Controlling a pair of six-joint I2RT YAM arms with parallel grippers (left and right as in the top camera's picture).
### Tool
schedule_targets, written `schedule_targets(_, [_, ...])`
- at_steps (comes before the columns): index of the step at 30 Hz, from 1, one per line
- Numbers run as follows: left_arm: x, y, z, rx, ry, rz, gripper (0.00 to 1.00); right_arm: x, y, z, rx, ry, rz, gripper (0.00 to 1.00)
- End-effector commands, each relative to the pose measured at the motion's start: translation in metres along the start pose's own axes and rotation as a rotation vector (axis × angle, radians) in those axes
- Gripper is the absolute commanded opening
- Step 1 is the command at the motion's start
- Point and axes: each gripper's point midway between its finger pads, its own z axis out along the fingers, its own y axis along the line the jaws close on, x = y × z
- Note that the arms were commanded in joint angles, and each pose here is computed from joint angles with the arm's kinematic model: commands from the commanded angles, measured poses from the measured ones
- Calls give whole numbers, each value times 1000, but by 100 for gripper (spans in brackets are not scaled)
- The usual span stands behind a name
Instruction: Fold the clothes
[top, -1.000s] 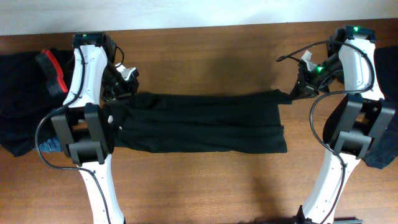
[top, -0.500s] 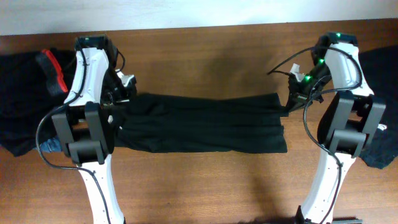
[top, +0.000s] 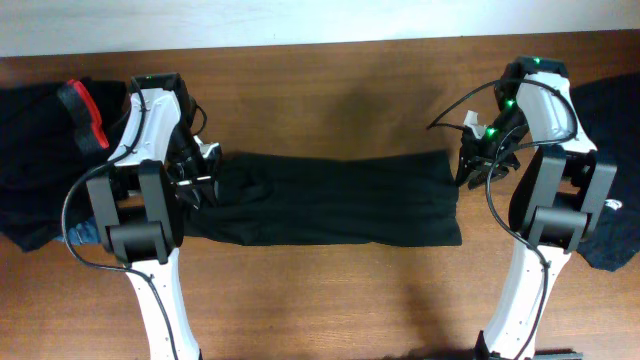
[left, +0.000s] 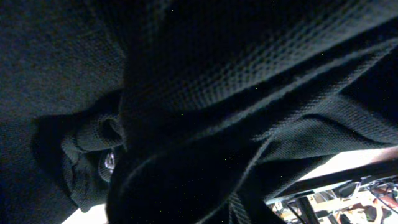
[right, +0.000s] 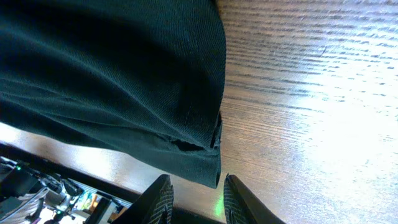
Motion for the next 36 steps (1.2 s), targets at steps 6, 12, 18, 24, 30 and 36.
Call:
schedule_targets(6, [-5, -3, -30, -16, -111, 20, 32, -2, 32, -8, -70, -51, -111, 10])
schedule_targets(12, [-15, -12, -87, -38, -314, 50, 33, -12, 46, -2, -48, -69, -165, 8])
schedule_targets(18, [-14, -18, -101, -21, -360, 52, 27, -18, 49, 6, -41, -67, -183, 8])
schedule_targets(24, [-24, -42, -99, 24, -390, 108, 14, -20, 42, 27, -50, -29, -169, 8])
schedule_targets(30, [-35, -56, -80, 11, -380, 148, 14, -14, 37, 47, -58, 8, -156, 7])
schedule_targets(36, [-36, -51, -36, 13, -289, 139, 14, -10, 31, 62, -56, 29, -148, 7])
